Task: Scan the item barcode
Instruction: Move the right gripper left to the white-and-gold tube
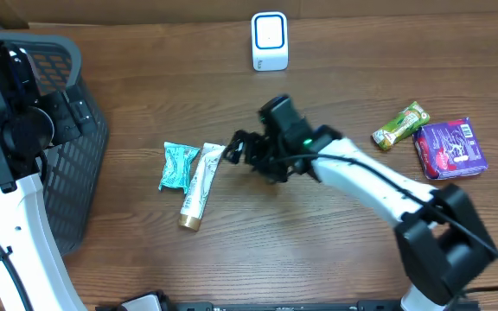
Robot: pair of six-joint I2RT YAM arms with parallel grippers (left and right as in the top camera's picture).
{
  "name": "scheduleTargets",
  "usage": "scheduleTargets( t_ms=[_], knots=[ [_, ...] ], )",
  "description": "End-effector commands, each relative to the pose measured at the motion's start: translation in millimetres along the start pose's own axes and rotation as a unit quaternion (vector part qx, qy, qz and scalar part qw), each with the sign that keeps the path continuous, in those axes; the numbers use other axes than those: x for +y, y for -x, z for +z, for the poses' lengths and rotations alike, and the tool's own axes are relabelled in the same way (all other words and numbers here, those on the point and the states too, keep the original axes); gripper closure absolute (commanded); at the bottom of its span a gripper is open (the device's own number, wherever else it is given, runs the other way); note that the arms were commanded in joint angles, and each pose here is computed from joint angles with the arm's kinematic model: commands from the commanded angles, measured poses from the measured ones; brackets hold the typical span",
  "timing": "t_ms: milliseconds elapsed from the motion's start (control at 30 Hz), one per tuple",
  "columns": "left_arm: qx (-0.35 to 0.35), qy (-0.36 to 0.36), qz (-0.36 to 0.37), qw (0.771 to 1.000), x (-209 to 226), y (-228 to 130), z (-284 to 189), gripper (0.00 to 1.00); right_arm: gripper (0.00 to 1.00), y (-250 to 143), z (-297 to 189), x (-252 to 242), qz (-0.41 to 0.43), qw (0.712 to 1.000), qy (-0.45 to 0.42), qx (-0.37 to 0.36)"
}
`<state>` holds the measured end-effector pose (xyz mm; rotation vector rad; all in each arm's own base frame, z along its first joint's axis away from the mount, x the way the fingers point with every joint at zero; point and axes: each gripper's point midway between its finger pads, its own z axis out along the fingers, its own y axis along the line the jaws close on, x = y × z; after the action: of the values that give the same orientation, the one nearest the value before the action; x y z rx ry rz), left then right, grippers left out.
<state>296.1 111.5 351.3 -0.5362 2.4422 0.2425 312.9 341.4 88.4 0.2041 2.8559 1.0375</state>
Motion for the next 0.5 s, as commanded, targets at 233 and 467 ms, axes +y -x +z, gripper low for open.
scheduleTargets(
  t_ms=[233, 467],
  knots=[
    [-0.009, -0.002, -0.009, 1.000, 0, 4, -4, 0.00, 0.00, 3, 71, 14, -0.011, 0.999, 0.041, -0.028],
    [-0.009, -0.003, -0.009, 1.000, 0, 5, -4, 0.01, 0.00, 0, 99, 5, -0.011, 0.999, 0.032, -0.040]
  ],
)
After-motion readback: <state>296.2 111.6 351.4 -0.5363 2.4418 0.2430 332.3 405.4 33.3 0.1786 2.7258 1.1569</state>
